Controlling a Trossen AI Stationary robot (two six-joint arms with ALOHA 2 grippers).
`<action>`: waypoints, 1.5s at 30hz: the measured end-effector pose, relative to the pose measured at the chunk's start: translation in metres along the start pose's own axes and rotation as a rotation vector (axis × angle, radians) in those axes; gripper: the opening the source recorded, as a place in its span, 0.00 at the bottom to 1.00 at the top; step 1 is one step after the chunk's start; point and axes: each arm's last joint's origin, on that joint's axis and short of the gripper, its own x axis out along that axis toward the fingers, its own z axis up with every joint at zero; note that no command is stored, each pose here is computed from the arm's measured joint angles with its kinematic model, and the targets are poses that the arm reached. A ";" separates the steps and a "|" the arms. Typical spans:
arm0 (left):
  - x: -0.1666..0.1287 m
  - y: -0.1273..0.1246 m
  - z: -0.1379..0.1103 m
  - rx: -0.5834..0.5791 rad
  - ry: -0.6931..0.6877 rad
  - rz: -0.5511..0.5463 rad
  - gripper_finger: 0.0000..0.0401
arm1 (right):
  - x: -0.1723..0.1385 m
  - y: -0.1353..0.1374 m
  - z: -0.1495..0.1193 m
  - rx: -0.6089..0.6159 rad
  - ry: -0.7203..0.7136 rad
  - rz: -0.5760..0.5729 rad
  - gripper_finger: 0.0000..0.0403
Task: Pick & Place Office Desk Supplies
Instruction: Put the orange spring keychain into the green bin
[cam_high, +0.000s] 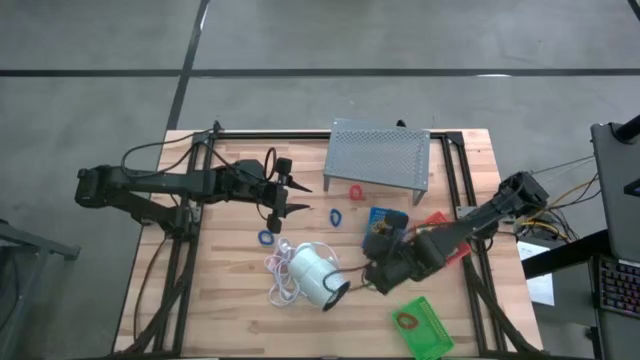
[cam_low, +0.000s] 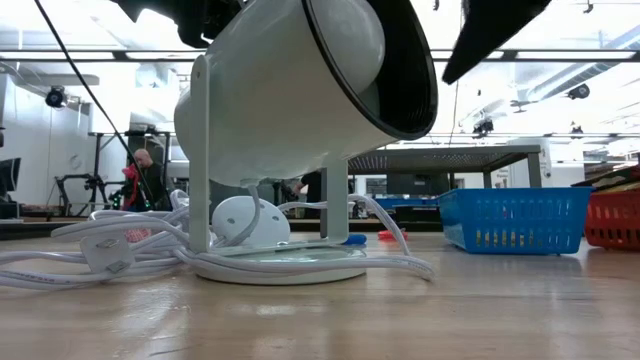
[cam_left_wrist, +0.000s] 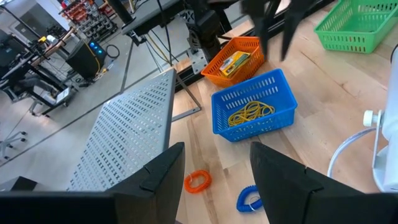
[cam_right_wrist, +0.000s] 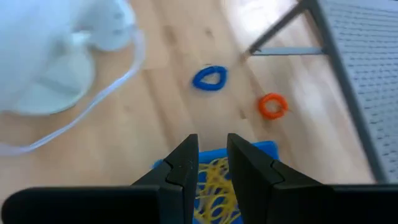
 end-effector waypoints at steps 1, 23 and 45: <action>0.000 0.000 0.000 -0.001 0.000 0.000 0.46 | 0.004 -0.005 0.003 0.010 0.005 -0.014 0.20; 0.000 0.000 0.000 -0.008 0.003 -0.002 0.46 | 0.056 -0.083 0.048 0.274 0.072 -0.171 0.20; 0.000 -0.001 -0.002 -0.032 0.016 -0.011 0.46 | 0.057 -0.065 0.059 0.248 0.168 0.312 0.20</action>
